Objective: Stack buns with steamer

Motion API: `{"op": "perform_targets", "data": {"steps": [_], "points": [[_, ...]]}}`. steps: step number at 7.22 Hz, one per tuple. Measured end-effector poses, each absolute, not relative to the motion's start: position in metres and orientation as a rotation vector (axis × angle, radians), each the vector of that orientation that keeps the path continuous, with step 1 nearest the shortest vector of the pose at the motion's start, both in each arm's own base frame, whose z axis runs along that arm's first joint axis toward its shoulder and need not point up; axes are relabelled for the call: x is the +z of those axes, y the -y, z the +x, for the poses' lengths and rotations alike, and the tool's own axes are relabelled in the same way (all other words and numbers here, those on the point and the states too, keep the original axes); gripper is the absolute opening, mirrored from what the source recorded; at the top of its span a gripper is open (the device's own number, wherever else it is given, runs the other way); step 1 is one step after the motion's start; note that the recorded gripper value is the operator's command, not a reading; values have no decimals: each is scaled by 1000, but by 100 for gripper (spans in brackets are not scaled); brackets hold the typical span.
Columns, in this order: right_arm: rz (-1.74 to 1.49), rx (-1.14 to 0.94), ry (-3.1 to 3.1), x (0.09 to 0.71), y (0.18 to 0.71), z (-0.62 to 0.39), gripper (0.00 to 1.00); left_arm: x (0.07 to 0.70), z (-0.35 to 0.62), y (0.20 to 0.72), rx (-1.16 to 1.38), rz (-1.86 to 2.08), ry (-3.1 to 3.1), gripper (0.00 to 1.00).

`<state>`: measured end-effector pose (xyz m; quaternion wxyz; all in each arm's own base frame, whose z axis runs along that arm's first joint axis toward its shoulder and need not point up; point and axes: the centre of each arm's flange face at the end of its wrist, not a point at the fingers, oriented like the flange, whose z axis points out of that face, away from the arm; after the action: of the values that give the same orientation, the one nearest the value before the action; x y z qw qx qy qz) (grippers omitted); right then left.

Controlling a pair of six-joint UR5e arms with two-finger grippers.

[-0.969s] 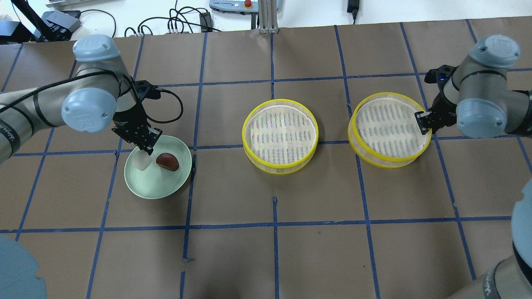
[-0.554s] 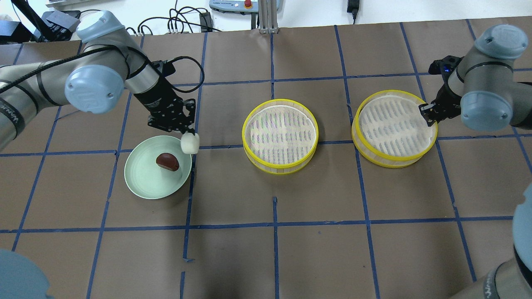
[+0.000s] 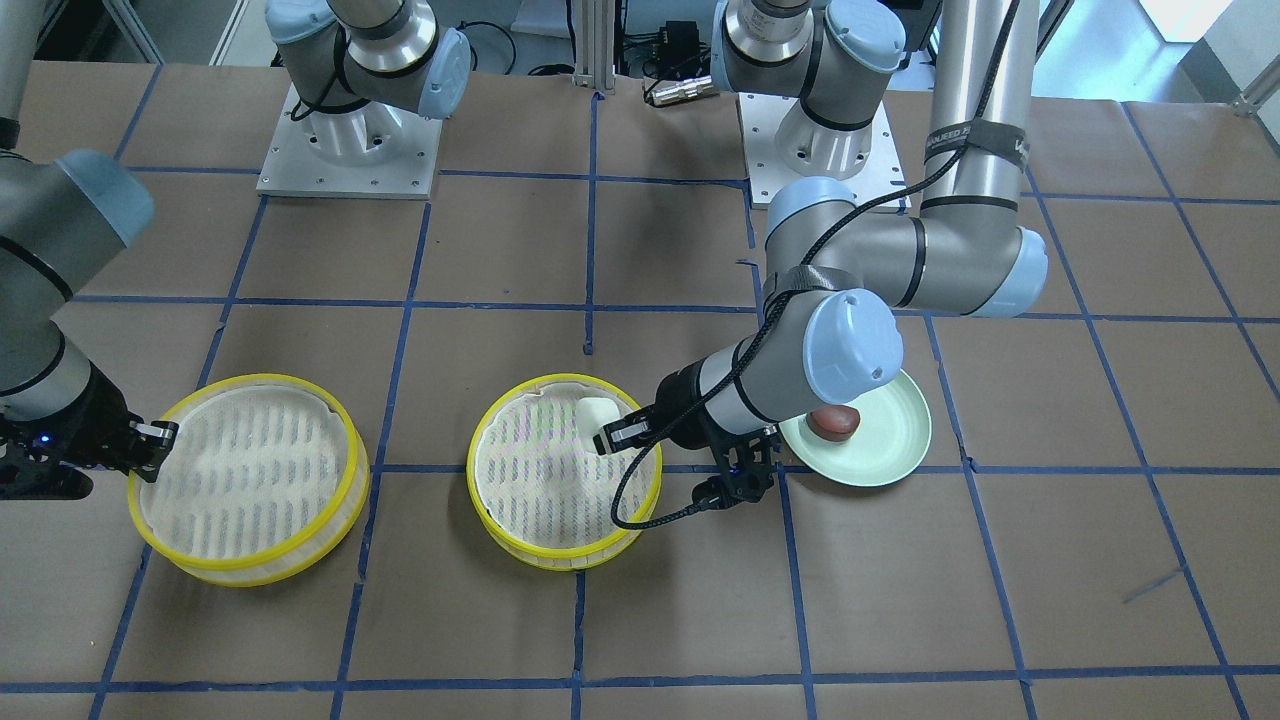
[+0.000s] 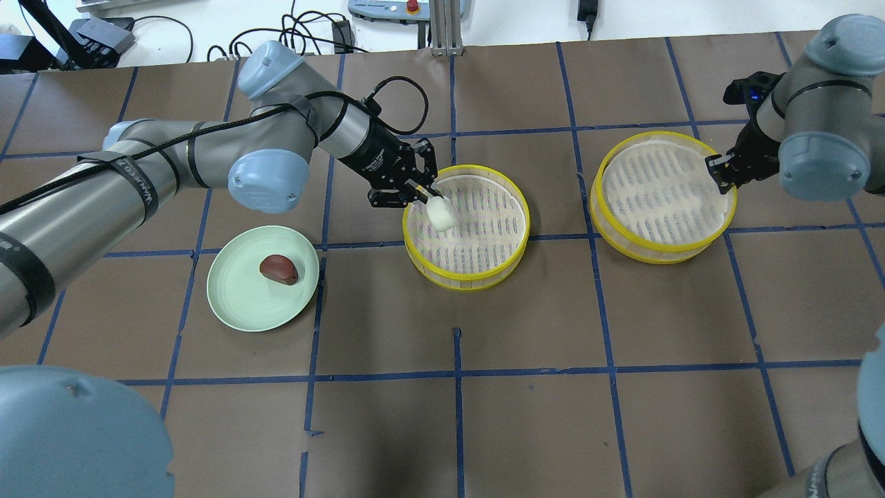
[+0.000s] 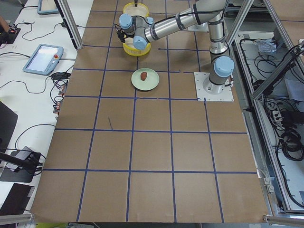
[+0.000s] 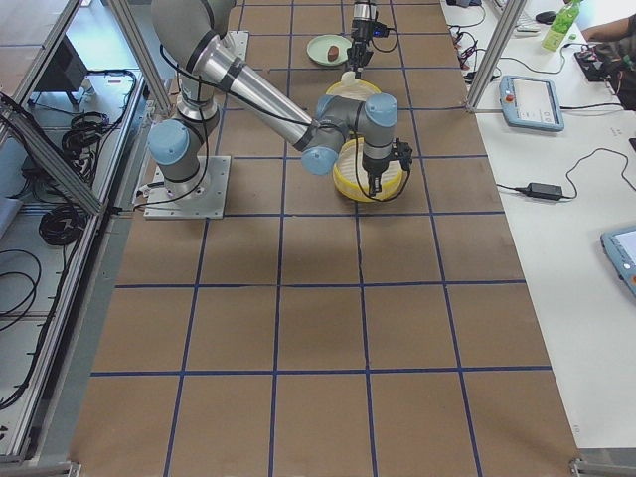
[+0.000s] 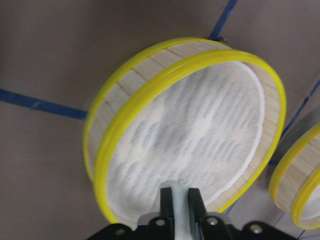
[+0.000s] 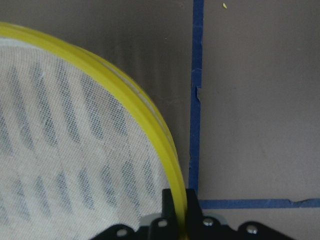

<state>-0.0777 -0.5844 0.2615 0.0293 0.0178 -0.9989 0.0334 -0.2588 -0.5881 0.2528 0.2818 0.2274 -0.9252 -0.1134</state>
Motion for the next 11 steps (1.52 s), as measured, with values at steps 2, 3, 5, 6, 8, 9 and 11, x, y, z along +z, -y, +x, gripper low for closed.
{"op": "perform_targets", "data": {"steps": [2,3,5,6,8,9,11], "points": [[42,109,3081,275,583,-75,5,255,-265,585,-284,615,2473,100],[14,112,3093,289,581,-68,6,258,-264,584,-273,612,2481,100],[-44,118,3129,333,583,-31,6,262,-235,582,-171,474,2691,100],[-106,110,3136,354,587,2,6,263,-206,579,-148,296,2861,99],[-265,93,3136,378,585,101,6,254,-136,572,-235,-167,3146,98],[-347,62,3132,375,577,151,6,238,-106,561,-338,-288,3196,98],[-439,-14,3120,346,565,222,6,198,-78,545,-471,-310,3162,95]]}}
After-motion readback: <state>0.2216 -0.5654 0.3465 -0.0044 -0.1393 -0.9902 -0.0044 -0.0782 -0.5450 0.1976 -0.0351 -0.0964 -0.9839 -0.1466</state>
